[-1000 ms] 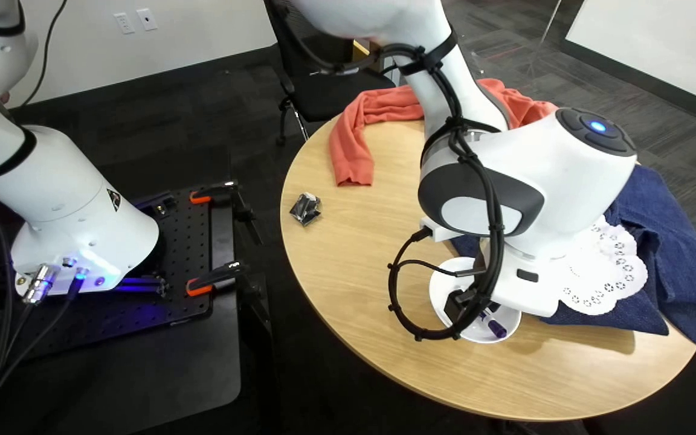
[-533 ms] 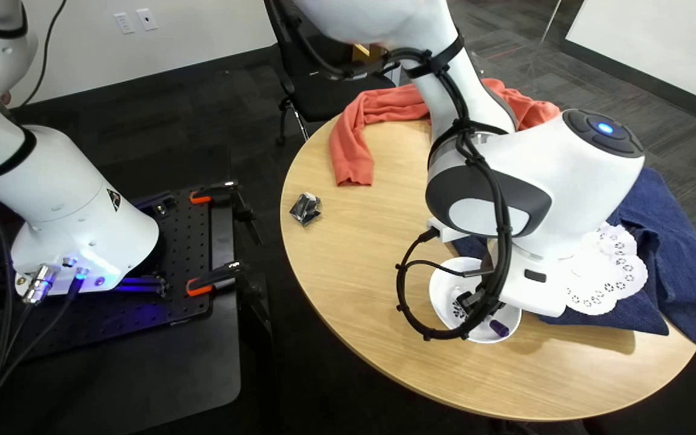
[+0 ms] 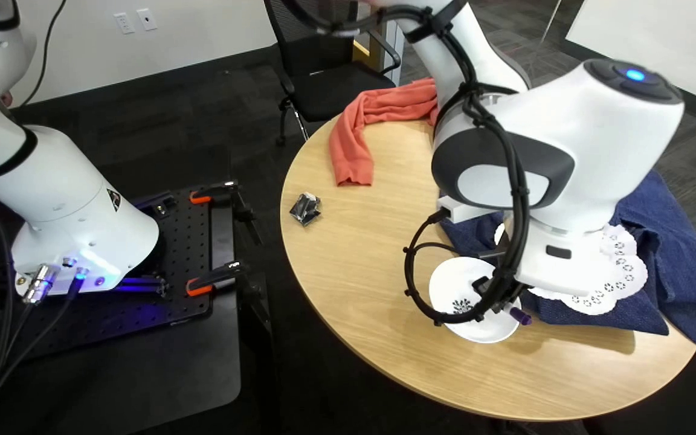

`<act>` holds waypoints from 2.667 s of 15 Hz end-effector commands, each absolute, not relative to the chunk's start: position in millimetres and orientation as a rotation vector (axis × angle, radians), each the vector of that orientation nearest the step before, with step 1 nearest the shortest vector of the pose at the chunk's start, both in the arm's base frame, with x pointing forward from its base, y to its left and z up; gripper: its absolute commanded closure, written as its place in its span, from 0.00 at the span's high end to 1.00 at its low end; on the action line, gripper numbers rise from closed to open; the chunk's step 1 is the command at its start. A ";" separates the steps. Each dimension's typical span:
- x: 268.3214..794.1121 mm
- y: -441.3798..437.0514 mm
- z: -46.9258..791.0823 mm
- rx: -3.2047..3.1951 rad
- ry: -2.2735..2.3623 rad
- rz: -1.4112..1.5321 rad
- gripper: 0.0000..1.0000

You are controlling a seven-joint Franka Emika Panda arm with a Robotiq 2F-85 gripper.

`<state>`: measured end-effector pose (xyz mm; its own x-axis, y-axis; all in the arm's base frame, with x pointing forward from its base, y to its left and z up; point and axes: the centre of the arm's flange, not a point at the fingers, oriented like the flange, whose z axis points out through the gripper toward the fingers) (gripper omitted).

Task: Put the marker on the table

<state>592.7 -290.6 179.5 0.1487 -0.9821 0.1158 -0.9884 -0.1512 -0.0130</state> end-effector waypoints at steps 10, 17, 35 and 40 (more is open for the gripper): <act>569.4 -194.5 263.1 2.517 -1.919 0.134 0.05; 581.9 -133.1 224.7 2.629 -1.797 0.010 0.05; 587.9 -90.4 137.2 2.657 -1.703 -0.132 0.05; 593.9 -85.9 141.8 2.659 -1.694 -0.100 0.51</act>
